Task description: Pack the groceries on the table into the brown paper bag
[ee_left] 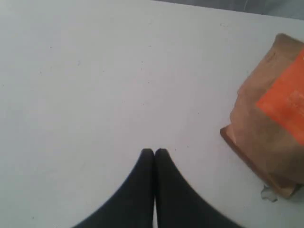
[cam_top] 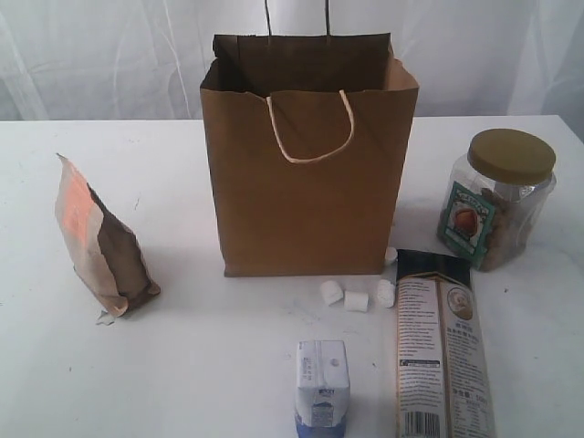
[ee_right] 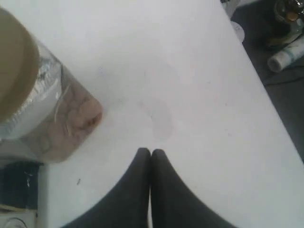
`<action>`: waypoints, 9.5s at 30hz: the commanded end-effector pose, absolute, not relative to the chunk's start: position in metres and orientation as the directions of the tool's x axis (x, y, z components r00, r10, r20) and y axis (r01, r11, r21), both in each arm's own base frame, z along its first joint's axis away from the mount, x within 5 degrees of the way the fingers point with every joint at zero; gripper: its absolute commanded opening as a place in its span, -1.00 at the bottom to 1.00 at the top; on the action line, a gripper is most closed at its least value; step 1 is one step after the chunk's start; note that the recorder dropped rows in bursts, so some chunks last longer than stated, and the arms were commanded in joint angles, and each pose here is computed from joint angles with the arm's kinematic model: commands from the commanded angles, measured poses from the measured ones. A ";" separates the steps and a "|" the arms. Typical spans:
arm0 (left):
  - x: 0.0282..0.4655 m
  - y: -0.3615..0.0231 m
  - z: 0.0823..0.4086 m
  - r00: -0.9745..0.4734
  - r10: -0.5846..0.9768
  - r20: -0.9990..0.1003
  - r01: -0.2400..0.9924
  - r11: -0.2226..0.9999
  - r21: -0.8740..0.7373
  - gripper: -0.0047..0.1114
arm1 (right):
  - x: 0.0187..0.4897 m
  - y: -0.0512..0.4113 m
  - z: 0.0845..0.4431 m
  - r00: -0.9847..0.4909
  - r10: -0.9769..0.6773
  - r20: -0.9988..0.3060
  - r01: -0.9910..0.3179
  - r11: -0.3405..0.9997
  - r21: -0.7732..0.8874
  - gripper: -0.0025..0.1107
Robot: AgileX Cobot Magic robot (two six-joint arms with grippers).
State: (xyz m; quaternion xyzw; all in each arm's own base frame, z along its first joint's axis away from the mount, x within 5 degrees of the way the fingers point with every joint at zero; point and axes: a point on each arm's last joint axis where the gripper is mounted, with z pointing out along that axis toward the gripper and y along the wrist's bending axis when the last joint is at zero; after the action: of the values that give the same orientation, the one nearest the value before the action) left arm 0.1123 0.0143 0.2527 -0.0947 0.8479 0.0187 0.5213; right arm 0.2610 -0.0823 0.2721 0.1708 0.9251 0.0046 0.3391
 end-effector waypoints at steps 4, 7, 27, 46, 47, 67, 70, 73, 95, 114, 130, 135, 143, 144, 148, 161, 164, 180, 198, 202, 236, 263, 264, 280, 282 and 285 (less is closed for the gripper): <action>0.095 0.013 0.215 -0.528 -0.226 -0.819 -0.232 0.966 -0.117 -0.92 | 0.321 -0.124 0.269 -0.691 0.400 -0.602 0.275 0.916 0.293 -0.96; 0.090 0.011 0.200 -0.555 -0.298 -0.776 -0.259 0.949 -0.179 -0.92 | 0.349 -0.134 0.251 -0.724 0.328 -0.607 0.181 0.939 0.292 -0.96; 0.069 0.003 0.227 -0.428 -0.175 -0.887 -0.105 0.984 -0.144 -0.92 | 0.445 -0.136 0.135 -0.760 0.040 -0.649 -0.453 0.683 0.573 -0.96; 0.066 0.003 0.218 -0.506 -0.181 -0.843 -0.124 0.983 -0.137 -0.92 | 0.394 -0.134 0.147 -0.925 0.032 -0.379 -0.231 0.743 0.628 -0.96; 0.066 0.003 0.218 -0.504 -0.181 -0.844 -0.123 0.983 -0.138 -0.92 | 0.393 -0.133 0.152 -0.925 0.044 -0.378 -0.220 0.746 0.628 -0.96; 0.066 0.003 0.219 -0.489 -0.182 -0.853 -0.120 0.983 -0.142 -0.92 | 0.426 -0.070 0.292 -0.622 0.048 -0.781 -0.500 0.743 0.445 -0.96; 0.066 0.003 0.219 -0.489 -0.184 -0.852 -0.119 0.982 -0.144 -0.92 | 0.443 -0.045 0.287 -0.595 -0.003 -0.804 -0.538 0.745 0.395 -0.96; 0.066 0.003 0.219 -0.489 -0.188 -0.852 -0.119 0.982 -0.148 -0.92 | 0.459 -0.031 0.272 -0.612 -0.044 -0.789 -0.509 0.786 0.351 -0.96; 0.066 0.003 0.219 -0.489 -0.190 -0.851 -0.119 0.981 -0.150 -0.92 | 0.419 -0.039 0.272 -0.861 -0.273 -0.429 -0.410 0.871 0.270 -0.96; 0.067 0.003 0.219 -0.488 -0.190 -0.852 -0.119 0.981 -0.150 -0.92 | 0.465 -0.113 0.210 -0.805 0.105 -0.585 -0.065 0.963 0.263 -0.96; 0.067 0.003 0.219 -0.488 -0.190 -0.852 -0.119 0.981 -0.150 -0.92 | 0.437 -0.144 0.148 -0.870 0.088 -0.485 -0.275 0.730 0.625 -0.96; 0.067 0.003 0.220 -0.484 -0.190 -0.854 -0.118 0.981 -0.151 -0.92 | 0.407 -0.146 0.145 -0.945 0.044 -0.324 -0.167 0.787 0.594 -0.96; 0.067 0.003 0.220 -0.482 -0.189 -0.855 -0.118 0.981 -0.151 -0.92 | 0.364 -0.128 0.170 -0.960 0.012 -0.279 -0.158 0.800 0.579 -0.96; 0.067 0.003 0.220 -0.482 -0.189 -0.855 -0.118 0.981 -0.151 -0.92 | 0.353 -0.123 0.177 -0.967 0.021 -0.255 -0.135 0.806 0.577 -0.96; 0.067 0.003 0.220 -0.482 -0.189 -0.855 -0.118 0.981 -0.151 -0.92 | 0.313 -0.115 0.195 -0.982 0.080 -0.169 -0.008 0.885 0.466 -0.96; 0.067 0.003 0.220 -0.482 -0.189 -0.855 -0.118 0.981 -0.151 -0.92 | 0.188 -0.018 0.301 -0.910 -0.004 -0.414 -0.144 0.940 0.309 -0.96; 0.067 0.003 0.220 -0.482 -0.189 -0.855 -0.118 0.981 -0.151 -0.92 | 0.158 0.009 0.258 -0.886 -0.192 -0.421 -0.334 0.896 0.293 -0.96; 0.067 0.003 0.220 -0.482 -0.189 -0.855 -0.118 0.981 -0.151 -0.92 | 0.218 0.027 0.155 -0.743 -0.385 -0.547 -0.453 0.891 -0.011 -0.96; 0.067 0.003 0.220 -0.482 -0.189 -0.855 -0.118 0.981 -0.151 -0.92 | 0.284 0.046 0.165 -0.744 -0.254 -0.618 -0.374 0.925 0.071 -0.96; 0.067 0.003 0.220 -0.482 -0.189 -0.855 -0.118 0.981 -0.151 -0.92 | 0.268 0.046 0.207 -0.693 -0.182 -0.697 -0.337 0.937 0.090 -0.96; 0.067 0.009 0.221 -0.475 -0.071 -0.877 -0.120 0.993 -0.015 -0.92 | 0.268 -0.026 0.171 -0.539 0.145 -0.830 -0.145 0.954 0.261 -0.96; 0.079 0.000 0.272 0.079 -0.246 -0.966 0.023 0.969 -0.245 -0.92 | 0.267 -0.089 0.220 -0.482 0.456 -0.748 0.264 0.890 0.373 -0.96; 0.079 0.000 0.269 0.041 -0.246 -0.968 0.013 0.969 -0.246 -0.92 | 0.270 -0.084 0.218 -0.514 0.476 -0.714 0.219 0.877 0.427 -0.96; 0.069 0.000 0.223 -0.457 -0.168 -0.873 -0.073 0.986 -0.151 -0.92 | 0.316 -0.122 0.257 -0.388 0.482 -0.786 0.194 0.876 0.441 -0.96; 0.069 0.000 0.223 -0.457 -0.168 -0.873 -0.073 0.986 -0.151 -0.92 | 0.348 -0.131 0.252 -0.408 0.540 -0.736 0.089 0.826 0.557 -0.96; 0.069 0.000 0.223 -0.457 -0.168 -0.873 -0.073 0.986 -0.151 -0.92 | 0.393 -0.147 0.227 -0.445 0.634 -0.632 0.065 0.727 0.684 -0.96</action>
State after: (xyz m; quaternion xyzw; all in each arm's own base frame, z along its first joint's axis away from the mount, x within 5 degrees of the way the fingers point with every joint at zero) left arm 0.0695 0.0002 0.2236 -0.0732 0.8508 -0.0433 0.5186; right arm 0.3600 -0.1330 0.2462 0.2080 0.8091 0.2261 0.5009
